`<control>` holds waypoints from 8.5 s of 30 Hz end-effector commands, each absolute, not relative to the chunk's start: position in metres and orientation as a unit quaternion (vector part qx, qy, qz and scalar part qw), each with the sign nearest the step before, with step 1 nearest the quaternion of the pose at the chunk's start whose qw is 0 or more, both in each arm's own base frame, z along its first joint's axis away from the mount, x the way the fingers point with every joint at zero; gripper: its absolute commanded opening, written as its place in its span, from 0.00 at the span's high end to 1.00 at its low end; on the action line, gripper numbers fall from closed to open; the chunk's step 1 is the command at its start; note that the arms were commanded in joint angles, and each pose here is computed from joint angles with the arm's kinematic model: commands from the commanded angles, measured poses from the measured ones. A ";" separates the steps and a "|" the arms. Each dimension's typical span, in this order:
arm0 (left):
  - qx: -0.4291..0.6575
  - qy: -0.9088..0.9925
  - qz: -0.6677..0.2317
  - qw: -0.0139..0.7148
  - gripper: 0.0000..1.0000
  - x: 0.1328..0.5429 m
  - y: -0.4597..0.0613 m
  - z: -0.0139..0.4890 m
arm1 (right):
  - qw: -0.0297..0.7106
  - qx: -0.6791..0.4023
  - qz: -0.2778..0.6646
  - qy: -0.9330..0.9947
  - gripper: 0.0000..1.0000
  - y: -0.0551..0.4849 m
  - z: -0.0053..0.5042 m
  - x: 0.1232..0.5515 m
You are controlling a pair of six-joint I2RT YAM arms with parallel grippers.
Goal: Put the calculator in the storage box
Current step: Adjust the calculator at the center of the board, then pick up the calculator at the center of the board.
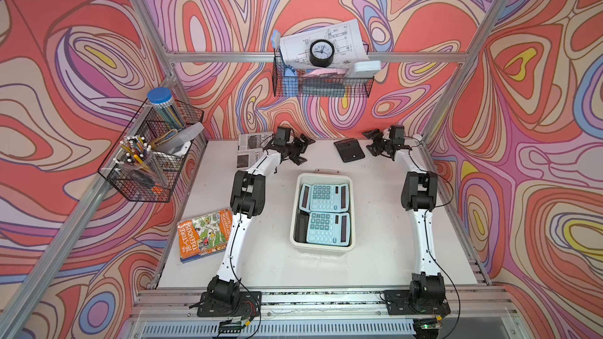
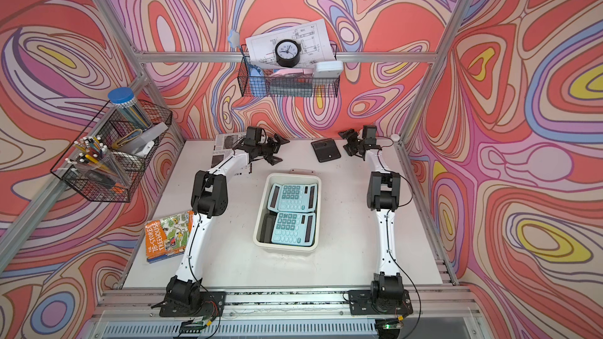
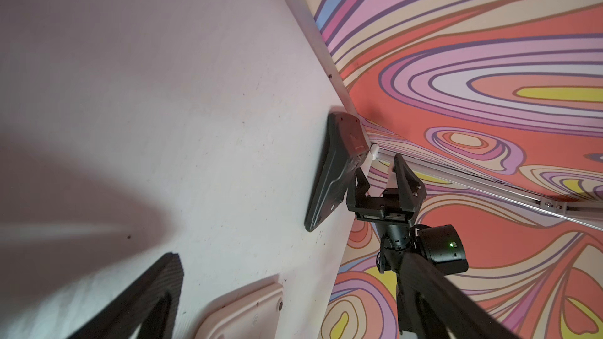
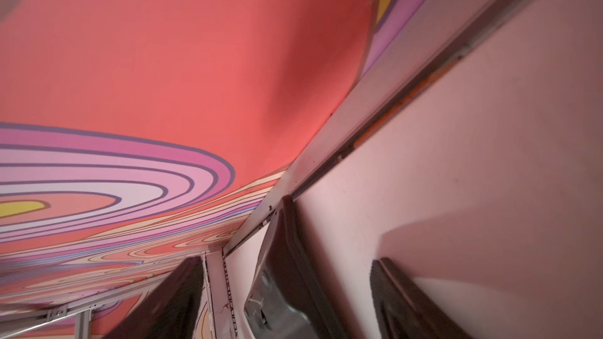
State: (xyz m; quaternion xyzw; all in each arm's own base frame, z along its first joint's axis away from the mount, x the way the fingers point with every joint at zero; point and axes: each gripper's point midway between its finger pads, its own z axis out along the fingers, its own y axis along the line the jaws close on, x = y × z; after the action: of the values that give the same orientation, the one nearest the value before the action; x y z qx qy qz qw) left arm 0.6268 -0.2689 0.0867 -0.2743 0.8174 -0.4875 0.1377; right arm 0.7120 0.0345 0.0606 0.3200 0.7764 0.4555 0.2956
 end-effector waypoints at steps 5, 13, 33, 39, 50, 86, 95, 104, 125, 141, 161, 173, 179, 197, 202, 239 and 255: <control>-0.280 0.819 -0.487 0.117 0.02 0.631 -0.269 0.072 | 0.214 0.300 0.497 0.786 0.19 0.063 0.003 0.693; -0.275 0.834 -0.467 0.106 0.01 0.625 -0.256 0.066 | 0.166 0.247 0.497 0.815 0.22 0.108 -0.015 0.670; -0.262 0.823 -0.490 0.120 0.04 0.644 -0.250 0.046 | 0.111 0.182 0.459 0.862 0.24 0.178 -0.032 0.628; -0.272 0.806 -0.510 0.126 0.13 0.655 -0.258 0.039 | 0.112 0.185 0.428 0.877 0.25 0.172 -0.026 0.619; -0.250 0.813 -0.519 0.088 0.28 0.636 -0.292 0.027 | 0.083 0.171 0.447 0.874 0.29 0.206 -0.026 0.605; -0.225 0.842 -0.476 0.118 0.10 0.594 -0.265 0.135 | 0.181 0.152 0.485 0.842 0.96 0.209 0.084 0.596; -0.237 0.850 -0.456 0.118 0.01 0.558 -0.250 0.184 | 0.212 0.139 0.401 0.880 1.00 0.182 0.110 0.578; -0.238 0.881 -0.394 0.108 0.01 0.508 -0.226 0.217 | 0.255 0.109 0.274 0.921 1.00 0.139 0.148 0.554; -0.228 0.893 -0.375 0.097 0.02 0.436 -0.206 0.289 | 0.364 -0.074 0.145 0.917 1.00 0.156 0.266 0.491; -0.264 0.847 -0.461 0.024 0.01 0.429 -0.209 0.310 | 0.441 -0.297 0.017 0.847 1.00 0.258 0.295 0.437; -0.256 0.872 -0.410 -0.077 0.08 0.402 -0.191 0.288 | 0.496 -0.474 -0.251 0.683 1.00 0.313 0.293 0.408; -0.237 0.879 -0.401 -0.100 0.63 0.392 -0.197 0.277 | 0.514 -0.484 -0.246 0.664 1.00 0.334 0.300 0.399; -0.233 0.879 -0.403 -0.100 0.83 0.394 -0.198 0.277 | 0.520 -0.482 -0.239 0.664 1.00 0.340 0.300 0.395; -0.237 0.886 -0.394 -0.059 1.00 0.409 -0.191 0.277 | 0.514 -0.441 -0.167 0.716 0.02 0.320 0.305 0.368; -0.241 0.892 -0.383 -0.021 1.00 0.419 -0.184 0.279 | 0.498 -0.407 -0.093 0.760 0.02 0.308 0.314 0.351; -0.084 0.799 -0.575 0.156 1.00 0.413 -0.225 0.346 | 0.101 0.024 0.640 0.761 0.26 0.244 0.312 0.425; -0.055 0.811 -0.570 0.120 1.00 0.398 -0.249 0.328 | 0.073 0.036 0.683 0.725 0.48 0.250 0.314 0.433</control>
State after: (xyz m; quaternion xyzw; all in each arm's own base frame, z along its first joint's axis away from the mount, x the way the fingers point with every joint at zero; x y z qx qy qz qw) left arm 0.3991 -0.2467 0.3250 -0.0752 0.8140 -0.5638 0.1172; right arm 0.4334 0.2471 0.3122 0.0473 0.7335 0.6736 0.0775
